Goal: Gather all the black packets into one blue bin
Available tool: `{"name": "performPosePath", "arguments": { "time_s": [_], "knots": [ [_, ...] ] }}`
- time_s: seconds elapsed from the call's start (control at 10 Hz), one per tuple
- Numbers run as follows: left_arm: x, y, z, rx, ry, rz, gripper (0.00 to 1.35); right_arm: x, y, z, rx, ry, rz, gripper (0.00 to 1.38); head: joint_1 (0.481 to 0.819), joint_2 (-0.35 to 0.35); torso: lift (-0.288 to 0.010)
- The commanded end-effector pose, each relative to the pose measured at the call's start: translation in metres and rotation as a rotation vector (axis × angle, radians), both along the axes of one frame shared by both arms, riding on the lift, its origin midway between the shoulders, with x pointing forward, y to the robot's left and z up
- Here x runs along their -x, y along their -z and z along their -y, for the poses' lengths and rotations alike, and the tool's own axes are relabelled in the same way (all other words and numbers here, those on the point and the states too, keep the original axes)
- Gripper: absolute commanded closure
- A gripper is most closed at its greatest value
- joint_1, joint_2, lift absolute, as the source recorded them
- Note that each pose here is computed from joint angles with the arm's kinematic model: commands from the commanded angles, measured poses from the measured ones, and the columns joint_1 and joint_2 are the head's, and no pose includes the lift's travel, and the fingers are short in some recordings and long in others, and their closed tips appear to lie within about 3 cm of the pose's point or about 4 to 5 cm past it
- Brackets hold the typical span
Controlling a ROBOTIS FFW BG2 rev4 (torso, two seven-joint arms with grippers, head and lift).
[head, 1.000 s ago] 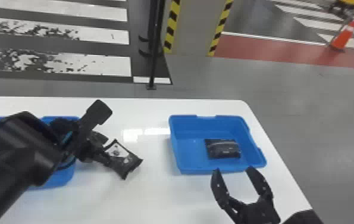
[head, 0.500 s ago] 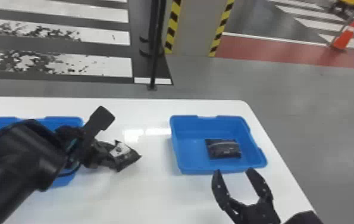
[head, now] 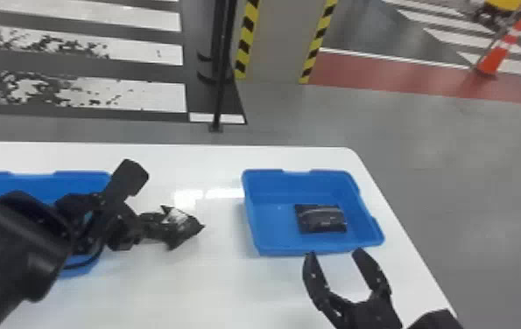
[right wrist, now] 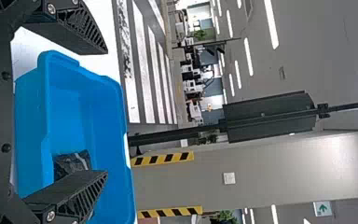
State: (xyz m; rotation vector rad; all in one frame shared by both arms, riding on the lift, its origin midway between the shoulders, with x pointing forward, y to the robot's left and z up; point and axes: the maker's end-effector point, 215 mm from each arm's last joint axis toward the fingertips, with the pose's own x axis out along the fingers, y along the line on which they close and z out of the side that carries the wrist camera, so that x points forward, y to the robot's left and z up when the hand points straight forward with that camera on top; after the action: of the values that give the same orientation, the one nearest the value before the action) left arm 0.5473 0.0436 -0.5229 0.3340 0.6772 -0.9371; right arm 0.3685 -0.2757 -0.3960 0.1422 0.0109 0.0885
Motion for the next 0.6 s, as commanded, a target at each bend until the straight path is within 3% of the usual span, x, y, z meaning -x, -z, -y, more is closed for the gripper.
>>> {"name": "performPosePath", "arguments": {
  "time_s": [0.0,0.3,0.5],
  "knots": [
    [-0.020,-0.042,-0.008,0.057,-0.023,0.096,1.20,0.001,-0.001,0.001,0.001,0.000,0.000,0.10,0.695,-0.279,-0.110],
    [-0.023,-0.121,-0.059,0.162,-0.128,0.260,1.20,0.005,0.002,0.001,-0.003,0.001,-0.009,0.10,0.695,-0.251,-0.110],
    [-0.001,-0.153,-0.128,0.125,-0.245,0.338,1.20,0.007,0.003,0.000,-0.004,-0.002,-0.016,0.10,0.695,-0.197,-0.110]
  ]
}}
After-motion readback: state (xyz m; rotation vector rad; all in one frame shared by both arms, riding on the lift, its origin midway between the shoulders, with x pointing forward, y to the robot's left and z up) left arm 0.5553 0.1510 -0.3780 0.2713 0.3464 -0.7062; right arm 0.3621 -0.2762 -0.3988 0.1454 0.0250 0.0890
